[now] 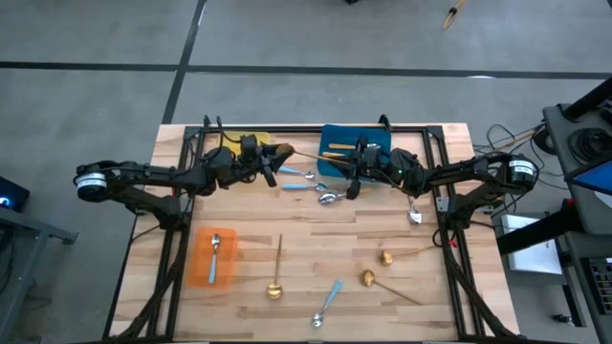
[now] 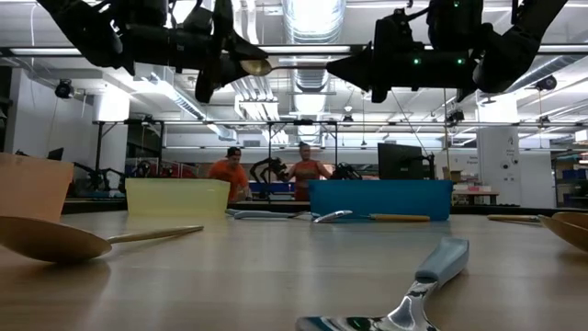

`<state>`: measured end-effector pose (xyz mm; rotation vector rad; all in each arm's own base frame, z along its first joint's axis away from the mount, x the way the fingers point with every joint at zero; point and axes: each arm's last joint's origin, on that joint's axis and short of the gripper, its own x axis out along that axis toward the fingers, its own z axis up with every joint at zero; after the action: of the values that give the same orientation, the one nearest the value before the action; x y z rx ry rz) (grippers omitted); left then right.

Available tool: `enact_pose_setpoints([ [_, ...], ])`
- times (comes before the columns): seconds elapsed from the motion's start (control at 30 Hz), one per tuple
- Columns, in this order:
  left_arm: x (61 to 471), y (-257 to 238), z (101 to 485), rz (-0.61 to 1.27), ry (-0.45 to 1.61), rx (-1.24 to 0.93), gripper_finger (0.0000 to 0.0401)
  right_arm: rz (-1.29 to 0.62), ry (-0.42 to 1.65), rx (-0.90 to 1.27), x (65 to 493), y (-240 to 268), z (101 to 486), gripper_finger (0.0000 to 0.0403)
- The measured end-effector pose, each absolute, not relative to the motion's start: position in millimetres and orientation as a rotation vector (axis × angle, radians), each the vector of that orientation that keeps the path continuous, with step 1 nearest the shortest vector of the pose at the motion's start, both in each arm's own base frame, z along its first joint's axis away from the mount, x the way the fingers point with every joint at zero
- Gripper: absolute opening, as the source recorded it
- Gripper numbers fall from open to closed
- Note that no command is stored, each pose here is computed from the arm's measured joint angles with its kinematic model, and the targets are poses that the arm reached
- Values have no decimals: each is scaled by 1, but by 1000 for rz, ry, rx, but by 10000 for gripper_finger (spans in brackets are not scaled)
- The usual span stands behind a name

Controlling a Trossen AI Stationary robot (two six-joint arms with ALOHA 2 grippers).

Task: Sort silverware by color (type)
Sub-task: Put the gold spoon into the yellow bin

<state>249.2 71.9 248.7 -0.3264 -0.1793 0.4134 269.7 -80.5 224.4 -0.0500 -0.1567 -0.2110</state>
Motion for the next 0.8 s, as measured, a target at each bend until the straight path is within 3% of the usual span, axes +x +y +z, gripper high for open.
enact_pose_setpoints([
  [0.37,249,72,246,428,-127,-216,230,-253,-129,-69,270,-82,223,13],
  [0.8,246,75,245,530,-106,-220,250,-271,-128,-76,269,-83,223,13],
])
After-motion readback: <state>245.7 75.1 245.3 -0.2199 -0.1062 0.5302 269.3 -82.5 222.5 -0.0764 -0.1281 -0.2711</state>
